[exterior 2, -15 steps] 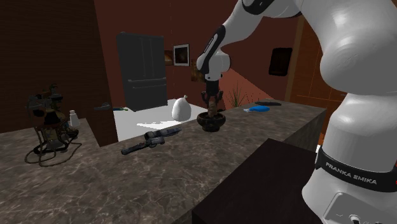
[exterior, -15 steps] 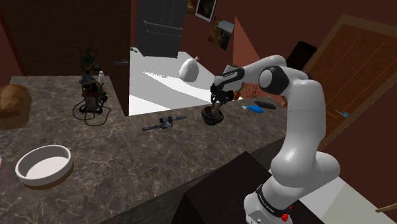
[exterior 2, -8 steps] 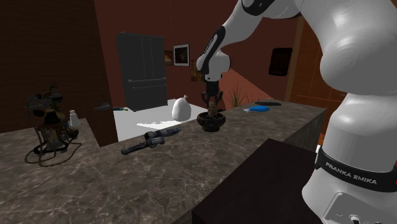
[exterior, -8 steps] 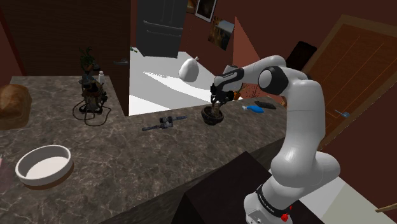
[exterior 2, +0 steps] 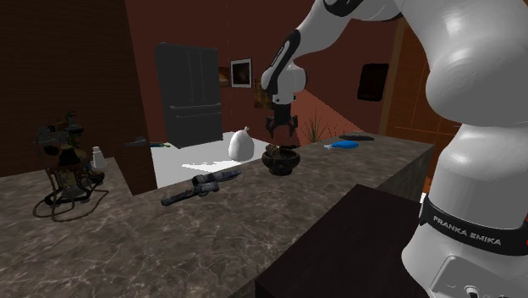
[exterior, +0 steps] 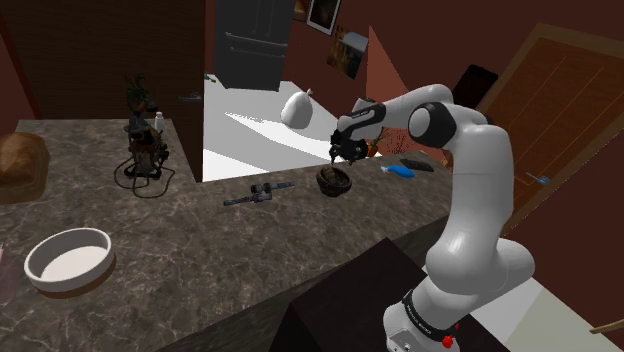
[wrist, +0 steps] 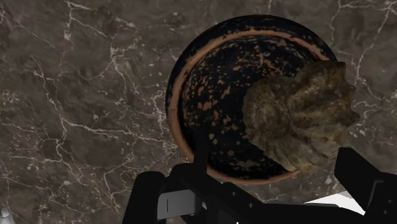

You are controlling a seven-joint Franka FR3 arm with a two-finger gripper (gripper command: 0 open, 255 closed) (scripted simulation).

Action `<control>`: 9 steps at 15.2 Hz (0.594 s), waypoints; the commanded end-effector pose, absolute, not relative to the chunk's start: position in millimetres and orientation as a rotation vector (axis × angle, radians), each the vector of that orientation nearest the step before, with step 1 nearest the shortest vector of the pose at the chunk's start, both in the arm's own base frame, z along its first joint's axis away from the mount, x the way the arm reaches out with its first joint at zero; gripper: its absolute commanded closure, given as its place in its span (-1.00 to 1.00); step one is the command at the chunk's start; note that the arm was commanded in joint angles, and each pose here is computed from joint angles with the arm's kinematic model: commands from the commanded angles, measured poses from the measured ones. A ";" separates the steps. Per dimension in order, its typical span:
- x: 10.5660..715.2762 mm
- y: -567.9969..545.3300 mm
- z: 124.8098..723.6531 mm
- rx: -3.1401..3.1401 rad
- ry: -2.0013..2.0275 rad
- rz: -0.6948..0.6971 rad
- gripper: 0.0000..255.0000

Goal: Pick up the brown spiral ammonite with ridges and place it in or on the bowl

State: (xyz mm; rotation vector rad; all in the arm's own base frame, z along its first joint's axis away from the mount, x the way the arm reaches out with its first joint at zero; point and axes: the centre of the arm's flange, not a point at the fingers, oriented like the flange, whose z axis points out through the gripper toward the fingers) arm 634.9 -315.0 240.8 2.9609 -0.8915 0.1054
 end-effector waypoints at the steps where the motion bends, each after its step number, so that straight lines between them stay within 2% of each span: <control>1: 632.4 -312.9 263.4 2.961 -0.892 0.105 -1.00; 9: 631.9 -312.3 273.8 2.961 -0.892 0.105 -1.00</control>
